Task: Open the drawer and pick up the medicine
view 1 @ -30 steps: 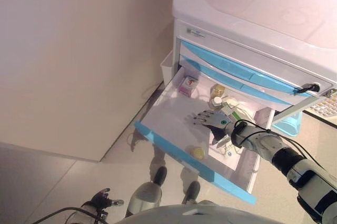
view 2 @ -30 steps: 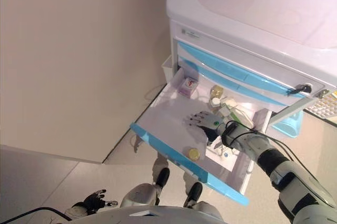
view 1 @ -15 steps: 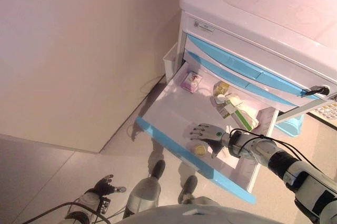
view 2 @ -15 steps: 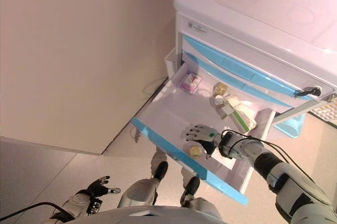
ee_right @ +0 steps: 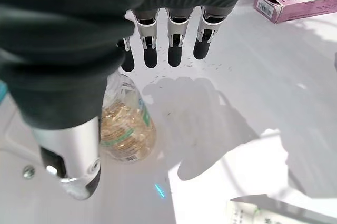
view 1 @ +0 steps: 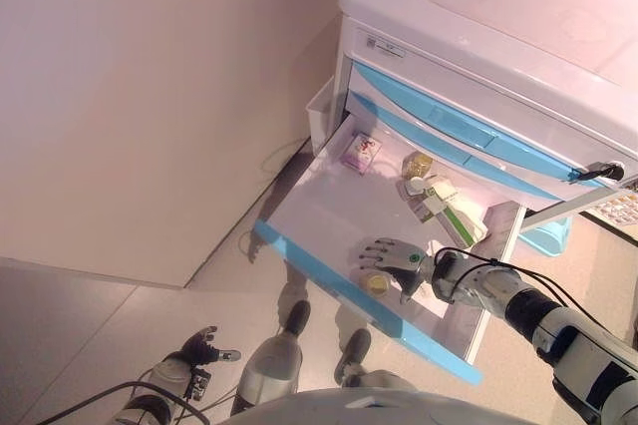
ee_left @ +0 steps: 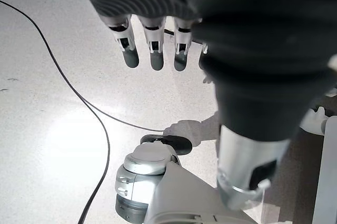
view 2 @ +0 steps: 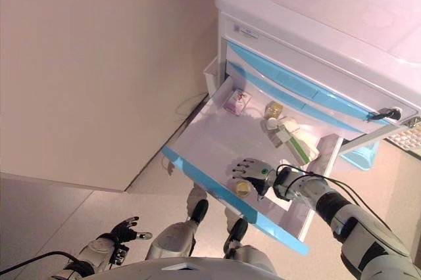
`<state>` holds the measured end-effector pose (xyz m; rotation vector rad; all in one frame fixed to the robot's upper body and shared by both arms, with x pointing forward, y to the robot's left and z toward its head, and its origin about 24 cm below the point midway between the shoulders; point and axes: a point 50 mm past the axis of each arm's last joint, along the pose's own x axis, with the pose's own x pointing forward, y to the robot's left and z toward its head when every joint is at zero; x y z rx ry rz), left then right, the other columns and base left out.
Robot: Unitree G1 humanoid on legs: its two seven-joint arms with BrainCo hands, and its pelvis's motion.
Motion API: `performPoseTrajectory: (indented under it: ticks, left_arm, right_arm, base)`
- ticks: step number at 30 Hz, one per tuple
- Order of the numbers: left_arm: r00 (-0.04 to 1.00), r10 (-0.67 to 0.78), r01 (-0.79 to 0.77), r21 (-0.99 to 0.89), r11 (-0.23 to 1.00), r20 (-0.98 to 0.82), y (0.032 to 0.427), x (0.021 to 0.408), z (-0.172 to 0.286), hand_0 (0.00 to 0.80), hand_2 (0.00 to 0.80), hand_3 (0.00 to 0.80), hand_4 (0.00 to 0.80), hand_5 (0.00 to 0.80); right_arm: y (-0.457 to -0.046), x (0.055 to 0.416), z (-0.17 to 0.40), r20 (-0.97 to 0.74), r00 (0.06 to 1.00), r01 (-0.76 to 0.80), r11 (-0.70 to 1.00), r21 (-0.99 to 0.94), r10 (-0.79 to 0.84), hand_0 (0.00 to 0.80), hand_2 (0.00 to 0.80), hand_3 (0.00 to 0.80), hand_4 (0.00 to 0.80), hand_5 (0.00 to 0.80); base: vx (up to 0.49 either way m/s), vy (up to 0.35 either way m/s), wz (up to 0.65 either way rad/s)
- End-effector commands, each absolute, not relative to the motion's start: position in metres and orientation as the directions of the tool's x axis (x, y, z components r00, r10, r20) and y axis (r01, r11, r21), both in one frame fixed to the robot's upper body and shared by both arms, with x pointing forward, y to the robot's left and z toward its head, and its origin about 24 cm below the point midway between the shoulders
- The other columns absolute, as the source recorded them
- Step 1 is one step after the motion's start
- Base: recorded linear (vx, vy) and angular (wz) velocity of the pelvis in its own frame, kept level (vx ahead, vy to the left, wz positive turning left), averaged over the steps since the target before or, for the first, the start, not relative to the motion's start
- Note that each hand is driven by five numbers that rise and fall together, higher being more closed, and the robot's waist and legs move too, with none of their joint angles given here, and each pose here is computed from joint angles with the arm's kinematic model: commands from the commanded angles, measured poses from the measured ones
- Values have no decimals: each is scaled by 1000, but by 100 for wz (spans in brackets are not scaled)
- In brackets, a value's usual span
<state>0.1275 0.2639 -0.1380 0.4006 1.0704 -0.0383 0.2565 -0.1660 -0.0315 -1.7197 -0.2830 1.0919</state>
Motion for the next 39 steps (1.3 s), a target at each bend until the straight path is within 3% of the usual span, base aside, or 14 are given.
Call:
performPoseTrajectory:
  ticks: [1,23,26,39]
  left_arm:
    - [466,180,240,319,917,-867,269,124,-139,0,0,0,0,0]
    - [463,178,240,317,918,-868,269,123,-140,0,0,0,0,0]
    - [462,179,242,318,917,-869,269,122,-140,0,0,0,0,0]
    - [467,179,241,319,916,-866,269,125,-139,0,0,0,0,0]
  right_arm:
    - [-149,253,-28,-467,536,-251,-396,-883,703,0,0,0,0,0]
    - [-141,247,-36,-529,486,-290,-443,-848,695,0,0,0,0,0]
    - [-142,245,-38,-533,490,-301,-439,-846,690,800,800,800,800,800]
    - [-144,246,-38,-535,488,-299,-443,-845,690,800,800,800,800,800]
  base:
    - [0,0,0]
    - [0,0,0]
    - [0,0,0]
    - [0,0,0]
